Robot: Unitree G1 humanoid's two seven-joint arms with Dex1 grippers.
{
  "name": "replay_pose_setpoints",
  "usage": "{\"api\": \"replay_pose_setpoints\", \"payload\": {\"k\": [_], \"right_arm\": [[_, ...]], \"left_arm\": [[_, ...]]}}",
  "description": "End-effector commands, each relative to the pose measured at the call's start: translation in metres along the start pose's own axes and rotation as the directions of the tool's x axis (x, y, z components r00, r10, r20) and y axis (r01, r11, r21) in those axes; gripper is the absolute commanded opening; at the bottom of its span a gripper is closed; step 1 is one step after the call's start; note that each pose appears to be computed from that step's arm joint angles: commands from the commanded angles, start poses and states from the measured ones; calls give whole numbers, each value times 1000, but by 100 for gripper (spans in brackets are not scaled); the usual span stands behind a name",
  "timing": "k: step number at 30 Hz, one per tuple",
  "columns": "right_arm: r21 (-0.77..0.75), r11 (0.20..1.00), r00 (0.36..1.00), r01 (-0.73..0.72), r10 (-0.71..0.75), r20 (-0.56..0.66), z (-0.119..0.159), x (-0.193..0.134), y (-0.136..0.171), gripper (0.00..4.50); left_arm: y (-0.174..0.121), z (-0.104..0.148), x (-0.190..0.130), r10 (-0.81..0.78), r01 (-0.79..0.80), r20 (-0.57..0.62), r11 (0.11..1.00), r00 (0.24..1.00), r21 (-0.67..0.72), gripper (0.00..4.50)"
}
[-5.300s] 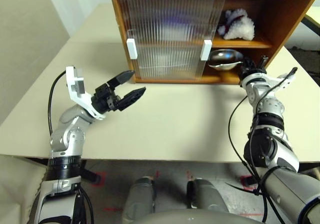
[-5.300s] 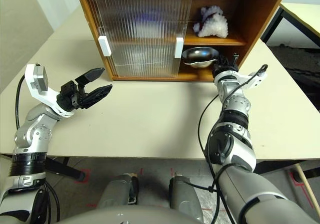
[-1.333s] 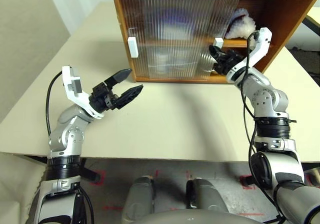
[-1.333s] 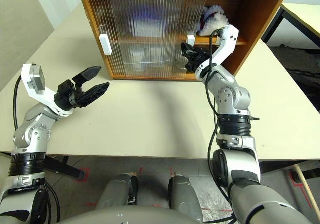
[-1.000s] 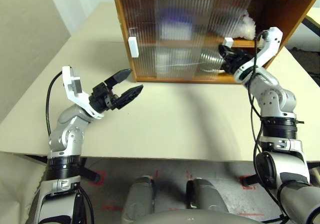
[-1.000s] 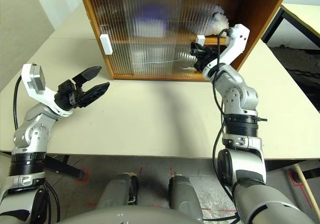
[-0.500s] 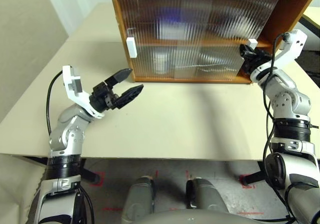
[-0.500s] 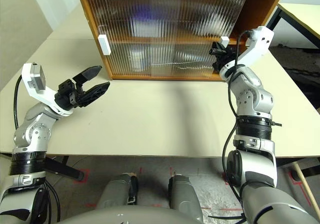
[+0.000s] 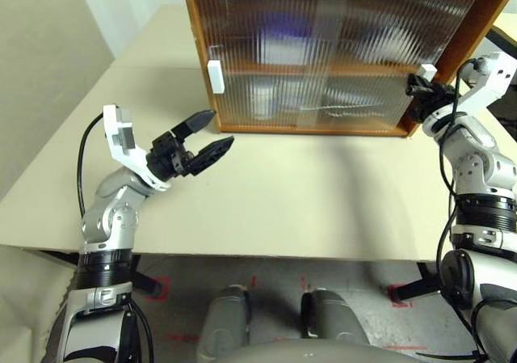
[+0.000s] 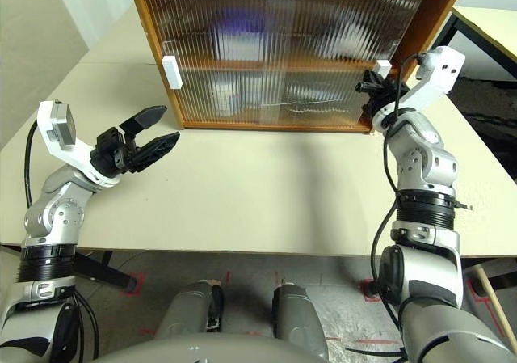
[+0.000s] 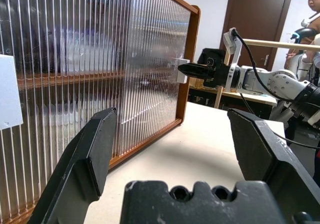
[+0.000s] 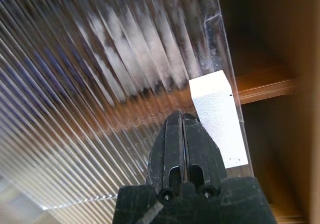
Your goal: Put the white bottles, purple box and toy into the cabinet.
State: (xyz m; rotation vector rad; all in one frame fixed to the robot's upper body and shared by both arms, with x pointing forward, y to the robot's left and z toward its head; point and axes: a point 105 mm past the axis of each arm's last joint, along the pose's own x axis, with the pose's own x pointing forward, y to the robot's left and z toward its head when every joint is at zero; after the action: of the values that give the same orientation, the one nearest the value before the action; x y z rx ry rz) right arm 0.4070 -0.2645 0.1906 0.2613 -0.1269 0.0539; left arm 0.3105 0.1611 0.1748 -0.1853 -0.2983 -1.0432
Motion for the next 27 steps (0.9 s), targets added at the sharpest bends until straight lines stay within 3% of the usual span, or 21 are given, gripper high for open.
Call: {"api": "replay_pose_setpoints", "payload": {"k": [1, 20, 27], "right_arm": [[-14, 998, 998, 64, -64, 12, 3, -4, -19, 5], [-74, 985, 987, 158, -156, 29, 9, -11, -39, 5], [-63, 994, 996, 93, -93, 17, 10, -12, -26, 5]], "left_arm": [[0, -2, 1, -9, 9, -11, 1000, 1000, -1, 450], [0, -1, 1, -18, 18, -14, 1000, 1000, -2, 450], [0, -1, 0, -21, 21, -18, 1000, 1000, -1, 450]]}}
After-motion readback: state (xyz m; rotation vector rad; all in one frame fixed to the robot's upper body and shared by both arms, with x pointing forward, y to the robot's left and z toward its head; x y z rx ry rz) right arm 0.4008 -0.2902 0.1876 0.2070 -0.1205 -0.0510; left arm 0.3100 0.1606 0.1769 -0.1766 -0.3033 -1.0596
